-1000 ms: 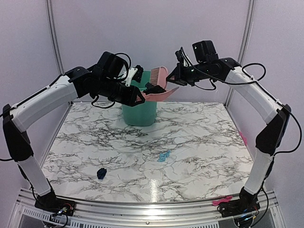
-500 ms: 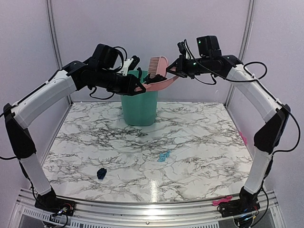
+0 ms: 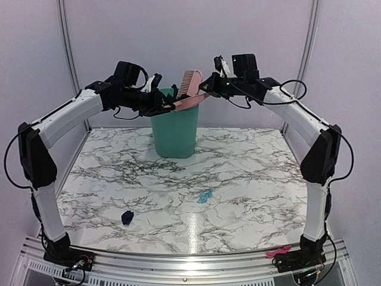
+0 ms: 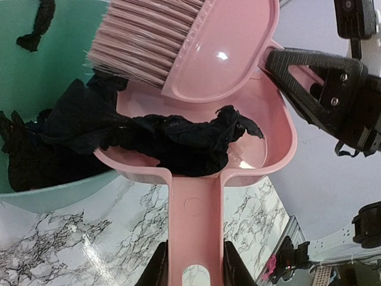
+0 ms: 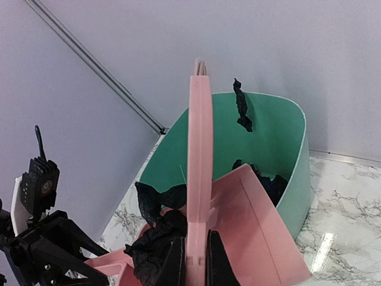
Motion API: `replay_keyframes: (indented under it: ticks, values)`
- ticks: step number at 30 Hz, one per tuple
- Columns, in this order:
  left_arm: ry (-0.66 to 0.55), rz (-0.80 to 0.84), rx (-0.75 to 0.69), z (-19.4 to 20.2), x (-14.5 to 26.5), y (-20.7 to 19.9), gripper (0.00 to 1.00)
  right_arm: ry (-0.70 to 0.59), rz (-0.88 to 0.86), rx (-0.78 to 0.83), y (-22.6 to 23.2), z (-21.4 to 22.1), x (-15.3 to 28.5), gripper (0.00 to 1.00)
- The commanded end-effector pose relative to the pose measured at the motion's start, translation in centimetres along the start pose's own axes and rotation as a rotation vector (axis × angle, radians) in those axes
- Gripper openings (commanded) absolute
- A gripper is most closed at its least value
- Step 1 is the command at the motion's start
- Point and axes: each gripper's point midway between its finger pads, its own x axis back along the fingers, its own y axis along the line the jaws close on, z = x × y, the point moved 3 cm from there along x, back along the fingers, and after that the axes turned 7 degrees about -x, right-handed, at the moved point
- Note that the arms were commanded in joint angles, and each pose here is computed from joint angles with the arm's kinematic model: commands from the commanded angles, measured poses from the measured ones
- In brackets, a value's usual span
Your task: Sweep away the paper scraps from the table
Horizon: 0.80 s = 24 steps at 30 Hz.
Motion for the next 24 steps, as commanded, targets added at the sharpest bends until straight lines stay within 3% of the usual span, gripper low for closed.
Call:
replay_keyframes:
  ticks: [1,15,24]
  values:
    - [-0.101,0.145,0.065,-3.5,0.9,-0.1,0.00,-0.125,0.018,-0.007,-0.3,-3.1,-0.7,0.00]
    - [-0.180,0.321,0.378,-5.8,1.7,2.6,0.00,-0.419,0.089,0.065,1.9,-8.8,4.9,0.00]
    - [-0.197,0.332,0.432,-5.1,1.5,3.8,0.00,-0.557,0.062,0.101,4.2,-11.5,8.0,0.00]
